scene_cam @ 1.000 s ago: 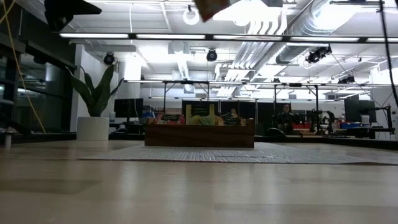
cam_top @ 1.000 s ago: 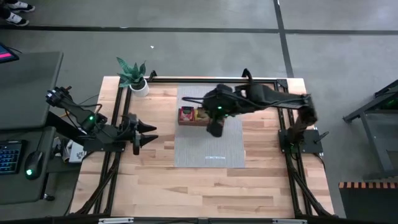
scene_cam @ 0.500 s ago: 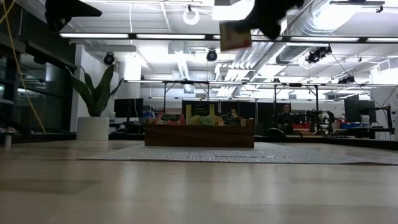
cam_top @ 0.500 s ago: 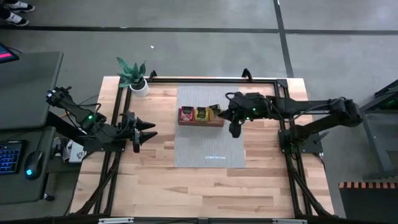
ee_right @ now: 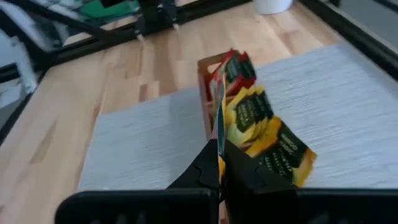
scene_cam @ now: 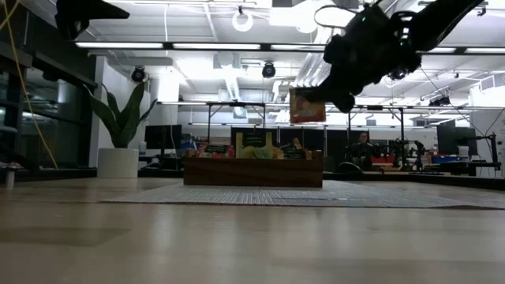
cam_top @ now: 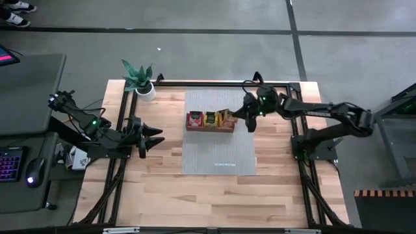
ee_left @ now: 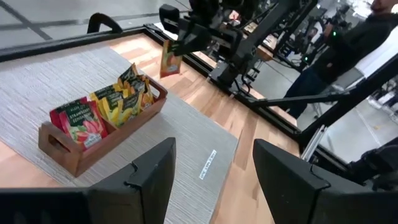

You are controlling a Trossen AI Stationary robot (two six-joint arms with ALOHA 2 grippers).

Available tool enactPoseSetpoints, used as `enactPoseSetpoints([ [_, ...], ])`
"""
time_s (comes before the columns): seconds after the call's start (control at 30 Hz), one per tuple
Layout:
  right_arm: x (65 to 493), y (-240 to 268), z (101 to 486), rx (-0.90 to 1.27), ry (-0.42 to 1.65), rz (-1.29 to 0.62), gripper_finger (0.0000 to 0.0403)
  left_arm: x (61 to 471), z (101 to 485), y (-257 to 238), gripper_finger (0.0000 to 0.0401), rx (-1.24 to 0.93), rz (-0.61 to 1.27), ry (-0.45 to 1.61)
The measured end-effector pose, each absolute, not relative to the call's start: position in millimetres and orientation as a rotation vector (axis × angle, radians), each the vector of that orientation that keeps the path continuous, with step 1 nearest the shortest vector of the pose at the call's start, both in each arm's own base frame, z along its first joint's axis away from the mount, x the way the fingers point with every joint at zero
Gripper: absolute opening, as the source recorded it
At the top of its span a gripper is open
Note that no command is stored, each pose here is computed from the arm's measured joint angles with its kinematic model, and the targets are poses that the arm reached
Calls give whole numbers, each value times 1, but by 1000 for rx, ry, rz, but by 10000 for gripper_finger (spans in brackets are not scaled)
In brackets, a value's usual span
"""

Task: Pick & Place Tea
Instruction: Put the orange tea bag into the right section of the wooden organizer

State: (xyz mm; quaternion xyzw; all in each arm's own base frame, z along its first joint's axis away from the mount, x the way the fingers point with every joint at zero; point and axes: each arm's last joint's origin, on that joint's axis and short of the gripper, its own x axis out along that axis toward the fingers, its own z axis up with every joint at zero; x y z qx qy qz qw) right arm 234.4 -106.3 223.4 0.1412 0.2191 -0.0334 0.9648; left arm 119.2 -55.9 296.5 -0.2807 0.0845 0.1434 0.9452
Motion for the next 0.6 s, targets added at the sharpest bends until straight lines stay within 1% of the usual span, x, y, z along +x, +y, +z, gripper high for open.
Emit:
enactPoseSetpoints([
  [0.23,241,-127,202,287,458,-2,0,119,297,-56,214,-594,301,165],
  [0.47,253,-132,178,298,485,48,0,119,297,-55,214,-597,321,152],
  [0.6,257,-135,168,307,502,46,0,119,297,-55,214,-597,324,151],
])
